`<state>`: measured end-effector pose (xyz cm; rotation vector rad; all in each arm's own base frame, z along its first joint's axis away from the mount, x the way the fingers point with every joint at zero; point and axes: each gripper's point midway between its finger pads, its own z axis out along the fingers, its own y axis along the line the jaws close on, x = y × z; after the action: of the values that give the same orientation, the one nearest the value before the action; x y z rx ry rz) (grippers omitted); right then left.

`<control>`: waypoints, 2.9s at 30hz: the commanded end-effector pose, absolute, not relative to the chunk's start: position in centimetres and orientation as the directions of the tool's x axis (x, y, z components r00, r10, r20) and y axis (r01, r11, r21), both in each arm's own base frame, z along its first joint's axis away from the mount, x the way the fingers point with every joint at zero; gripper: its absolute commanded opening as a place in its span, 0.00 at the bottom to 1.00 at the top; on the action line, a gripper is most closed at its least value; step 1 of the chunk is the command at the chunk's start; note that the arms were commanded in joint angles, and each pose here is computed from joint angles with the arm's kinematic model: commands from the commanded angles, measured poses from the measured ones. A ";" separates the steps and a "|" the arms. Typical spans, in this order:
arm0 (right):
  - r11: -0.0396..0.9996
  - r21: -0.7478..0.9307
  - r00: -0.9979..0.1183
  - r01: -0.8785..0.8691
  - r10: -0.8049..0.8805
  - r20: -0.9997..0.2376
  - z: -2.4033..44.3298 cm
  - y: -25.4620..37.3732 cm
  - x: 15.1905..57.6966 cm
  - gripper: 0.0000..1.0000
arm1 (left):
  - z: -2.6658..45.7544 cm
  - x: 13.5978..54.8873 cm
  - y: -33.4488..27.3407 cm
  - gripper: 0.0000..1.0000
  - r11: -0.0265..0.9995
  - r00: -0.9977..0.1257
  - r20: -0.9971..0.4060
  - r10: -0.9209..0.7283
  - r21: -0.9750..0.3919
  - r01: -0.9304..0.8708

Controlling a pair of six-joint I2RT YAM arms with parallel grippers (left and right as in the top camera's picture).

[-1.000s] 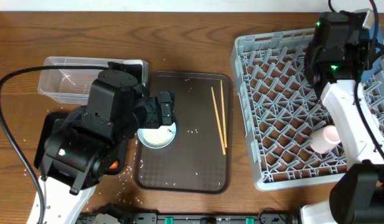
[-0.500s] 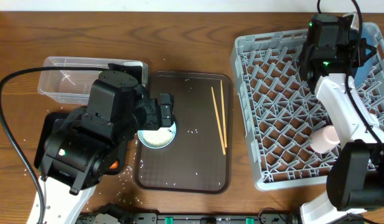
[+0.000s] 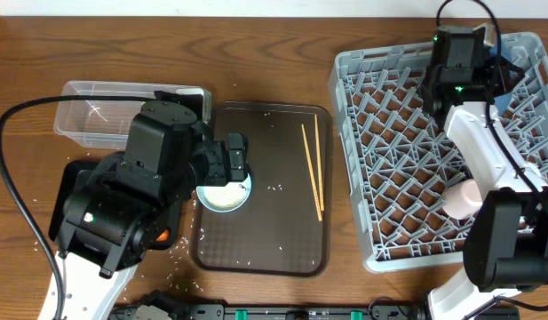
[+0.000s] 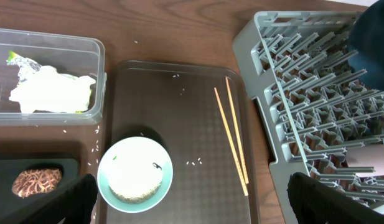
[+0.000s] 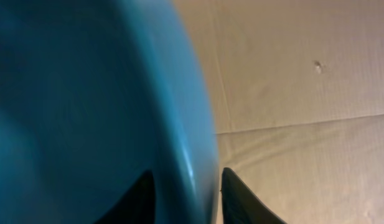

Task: Sort waste into correct bins and load items into the dishwasher rack
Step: 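Stand the blue plate upright at the back of the dish rack with right gripper, then grasp the light-blue rice bowl with the left gripper and lift it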

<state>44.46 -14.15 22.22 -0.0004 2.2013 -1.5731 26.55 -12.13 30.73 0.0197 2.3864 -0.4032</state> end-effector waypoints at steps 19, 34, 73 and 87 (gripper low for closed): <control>0.432 -0.899 -0.852 0.077 -0.440 -0.284 22.4 -7.0 45.9 0.71 | 30.2 26.6 -11.9 0.98 0.959 -0.773 -0.629 -0.088 -0.264 0.106; 0.482 -0.855 -0.771 0.190 -0.465 -0.434 27.7 -5.4 45.0 0.89 | 30.7 26.1 -11.6 0.98 0.957 -0.765 -0.638 -0.092 -0.268 0.109; 0.976 0.173 -0.832 -0.135 -0.017 -0.555 19.7 14.0 37.5 0.88 | 29.1 21.7 -6.9 0.99 0.990 -0.802 -0.589 -0.101 -0.140 -0.022; 0.947 0.317 -0.874 -0.059 0.104 -0.474 19.5 13.4 37.0 0.88 | 16.6 22.7 -8.8 0.77 1.000 -0.966 -0.257 -0.019 -0.020 -0.015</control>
<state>37.34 12.82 18.74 0.0147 2.6016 0.3770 22.76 -8.48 18.23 -0.0312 2.8345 -0.0359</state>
